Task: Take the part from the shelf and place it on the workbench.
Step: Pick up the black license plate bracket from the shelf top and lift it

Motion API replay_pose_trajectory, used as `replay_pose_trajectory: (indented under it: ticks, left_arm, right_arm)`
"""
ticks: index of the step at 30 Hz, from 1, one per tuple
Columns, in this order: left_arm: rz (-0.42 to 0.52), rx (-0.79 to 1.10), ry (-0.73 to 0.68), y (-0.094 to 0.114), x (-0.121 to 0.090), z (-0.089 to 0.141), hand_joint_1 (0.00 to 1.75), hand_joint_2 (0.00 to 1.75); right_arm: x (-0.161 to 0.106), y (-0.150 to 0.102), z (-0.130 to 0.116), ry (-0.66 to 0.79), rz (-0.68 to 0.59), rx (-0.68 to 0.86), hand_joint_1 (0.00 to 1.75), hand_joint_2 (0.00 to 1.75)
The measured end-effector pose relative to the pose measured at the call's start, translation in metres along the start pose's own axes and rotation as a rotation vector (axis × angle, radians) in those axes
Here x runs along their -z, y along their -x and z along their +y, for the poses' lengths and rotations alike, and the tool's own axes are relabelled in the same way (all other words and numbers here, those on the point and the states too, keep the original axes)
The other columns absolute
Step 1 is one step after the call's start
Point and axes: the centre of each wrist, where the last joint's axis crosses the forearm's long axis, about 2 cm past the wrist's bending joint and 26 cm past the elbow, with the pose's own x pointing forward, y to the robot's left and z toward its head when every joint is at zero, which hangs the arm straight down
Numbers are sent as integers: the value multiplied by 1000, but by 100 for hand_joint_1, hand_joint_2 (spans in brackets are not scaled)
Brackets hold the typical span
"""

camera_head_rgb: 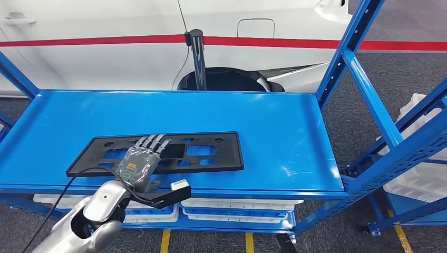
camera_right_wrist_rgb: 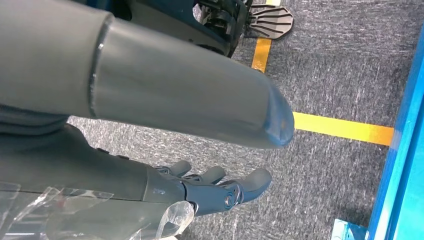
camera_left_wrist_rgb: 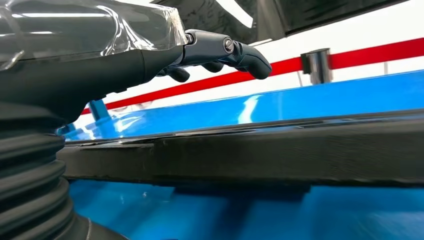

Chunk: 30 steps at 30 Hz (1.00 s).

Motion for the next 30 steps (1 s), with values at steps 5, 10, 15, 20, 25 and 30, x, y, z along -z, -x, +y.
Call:
replay_pose_trajectory:
  ticks: [5, 10, 15, 20, 25, 30]
  left_arm:
    - [27, -21, 7, 7, -2, -12, 175, 175]
    - [44, -52, 18, 12, -2, -15, 175, 175]
    - [40, -94, 34, 15, -3, -16, 175, 175]
    - [35, -142, 55, 19, -1, -13, 175, 175]
    - [22, -196, 87, 22, 1, -7, 175, 175]
    - [3, -267, 82, 25, 2, 0, 175, 175]
  right_arm:
    - [0, 0, 0, 0, 2, 0, 0, 0]
    - [0, 0, 0, -1, 2, -1, 0, 0]
    - [0, 0, 0, -1, 2, -1, 0, 0]
    - [0, 0, 0, -1, -1, -1, 0, 0]
    - [0, 0, 0, -6, -3, -3, 0, 0]
    - [0, 0, 0, -8, -3, -3, 0, 0]
